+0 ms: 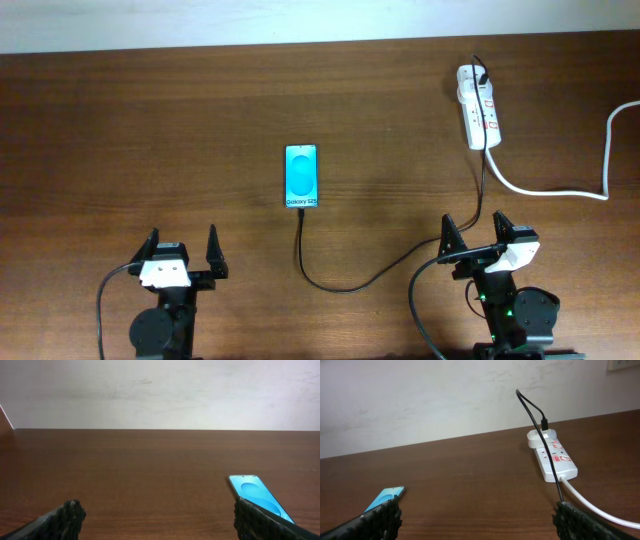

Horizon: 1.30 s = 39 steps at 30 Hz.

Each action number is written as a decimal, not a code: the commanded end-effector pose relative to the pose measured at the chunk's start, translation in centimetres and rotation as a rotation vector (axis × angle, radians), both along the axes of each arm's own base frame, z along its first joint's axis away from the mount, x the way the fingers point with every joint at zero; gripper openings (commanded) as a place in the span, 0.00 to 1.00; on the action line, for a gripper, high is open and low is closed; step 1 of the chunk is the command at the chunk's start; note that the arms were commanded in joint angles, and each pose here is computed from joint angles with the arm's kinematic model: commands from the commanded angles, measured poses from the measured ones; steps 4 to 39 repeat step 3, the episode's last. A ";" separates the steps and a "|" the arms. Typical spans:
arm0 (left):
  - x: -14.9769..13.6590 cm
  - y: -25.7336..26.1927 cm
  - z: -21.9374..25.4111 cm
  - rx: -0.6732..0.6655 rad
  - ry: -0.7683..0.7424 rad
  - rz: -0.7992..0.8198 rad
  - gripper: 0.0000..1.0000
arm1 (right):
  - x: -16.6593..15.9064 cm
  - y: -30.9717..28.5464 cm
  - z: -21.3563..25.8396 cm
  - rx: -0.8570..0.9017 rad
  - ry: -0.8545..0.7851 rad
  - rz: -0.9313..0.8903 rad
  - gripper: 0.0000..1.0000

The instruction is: Plug charger to phone and switch on socket

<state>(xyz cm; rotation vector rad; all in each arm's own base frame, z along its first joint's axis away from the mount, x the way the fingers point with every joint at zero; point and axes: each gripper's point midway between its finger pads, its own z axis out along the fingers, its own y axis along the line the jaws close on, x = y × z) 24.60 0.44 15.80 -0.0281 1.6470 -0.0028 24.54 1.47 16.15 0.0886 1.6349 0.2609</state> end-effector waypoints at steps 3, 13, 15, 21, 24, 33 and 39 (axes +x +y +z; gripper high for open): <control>0.0 0.0 -0.2 0.016 0.004 0.001 0.99 | 0.0 0.0 -0.2 0.001 0.003 -0.004 0.98; 0.0 0.0 -0.2 0.016 0.004 0.001 0.99 | 0.0 0.0 -0.2 0.001 0.003 -0.004 0.98; 0.0 0.0 -0.2 0.016 0.004 0.001 0.99 | 0.0 0.0 -0.2 0.001 0.003 -0.004 0.98; 0.0 0.0 -0.2 0.016 0.004 0.001 0.99 | 0.0 0.0 -0.2 0.001 0.003 -0.004 0.98; 0.0 0.0 -0.2 0.016 0.004 0.001 0.99 | 0.0 0.0 -0.2 0.001 0.003 -0.004 0.98; 0.0 0.0 -0.2 0.016 0.004 0.001 0.99 | 0.0 0.0 -0.2 0.001 0.003 -0.004 0.98; 0.0 0.0 -0.2 0.016 0.004 0.001 0.99 | 0.0 0.0 -0.2 0.001 0.003 -0.004 0.98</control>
